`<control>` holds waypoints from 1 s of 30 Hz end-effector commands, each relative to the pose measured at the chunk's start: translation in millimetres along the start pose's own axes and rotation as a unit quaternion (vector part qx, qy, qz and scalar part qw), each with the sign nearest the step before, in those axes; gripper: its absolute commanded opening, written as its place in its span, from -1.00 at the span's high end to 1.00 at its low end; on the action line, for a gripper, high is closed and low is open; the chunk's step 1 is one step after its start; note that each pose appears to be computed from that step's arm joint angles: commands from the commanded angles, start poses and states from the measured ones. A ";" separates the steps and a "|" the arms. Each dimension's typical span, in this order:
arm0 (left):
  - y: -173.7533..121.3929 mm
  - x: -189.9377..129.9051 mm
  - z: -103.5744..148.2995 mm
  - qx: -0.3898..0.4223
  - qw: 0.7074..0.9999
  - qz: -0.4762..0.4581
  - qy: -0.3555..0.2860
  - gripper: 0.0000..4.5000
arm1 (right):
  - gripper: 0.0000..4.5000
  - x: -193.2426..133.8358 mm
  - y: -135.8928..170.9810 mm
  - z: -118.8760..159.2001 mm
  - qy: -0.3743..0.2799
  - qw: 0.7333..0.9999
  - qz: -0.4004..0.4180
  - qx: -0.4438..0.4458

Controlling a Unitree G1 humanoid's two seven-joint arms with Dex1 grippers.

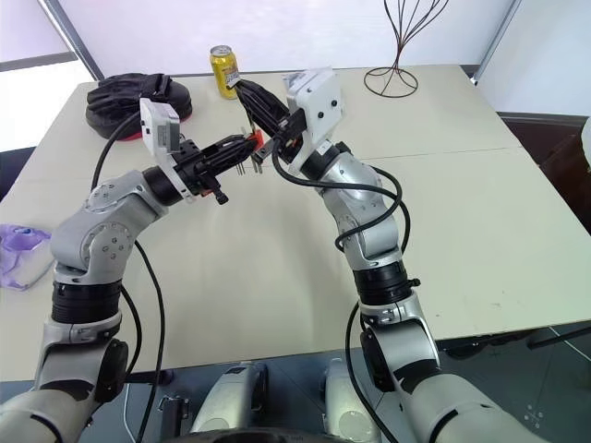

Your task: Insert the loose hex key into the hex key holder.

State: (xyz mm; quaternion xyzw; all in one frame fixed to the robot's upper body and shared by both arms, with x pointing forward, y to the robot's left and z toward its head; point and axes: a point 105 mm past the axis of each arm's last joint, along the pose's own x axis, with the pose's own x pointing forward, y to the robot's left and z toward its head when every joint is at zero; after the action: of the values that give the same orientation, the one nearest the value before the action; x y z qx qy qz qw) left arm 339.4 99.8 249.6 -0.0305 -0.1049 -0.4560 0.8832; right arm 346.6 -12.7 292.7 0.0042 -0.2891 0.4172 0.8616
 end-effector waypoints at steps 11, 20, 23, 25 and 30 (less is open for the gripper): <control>-8.1 1.1 22.8 0.025 0.999 -0.013 -0.034 1.00 | 0.97 1.3 -3.0 12.4 -0.021 1.000 -0.003 -0.021; -7.4 1.6 26.1 0.025 0.999 -0.011 -0.038 1.00 | 0.97 0.6 3.9 6.5 -0.008 1.000 0.007 -0.012; -7.1 1.8 26.6 0.026 0.999 -0.011 -0.038 1.00 | 0.68 0.0 6.5 4.1 0.000 1.000 0.015 -0.012; -6.9 1.8 26.6 0.026 0.999 -0.011 -0.038 1.00 | 0.35 -0.8 7.8 3.1 0.003 1.000 0.018 -0.013; -7.6 2.4 24.1 0.024 0.999 -0.013 -0.036 1.00 | -0.73 -19.5 3.8 1.2 0.027 0.999 0.020 -0.036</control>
State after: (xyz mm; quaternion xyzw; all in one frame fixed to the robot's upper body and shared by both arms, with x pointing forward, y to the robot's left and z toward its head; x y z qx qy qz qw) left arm 338.5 98.3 255.5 -0.0356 -0.1129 -0.4562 0.8820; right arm 344.9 -20.6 269.5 -0.0309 -0.2514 0.4236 0.8697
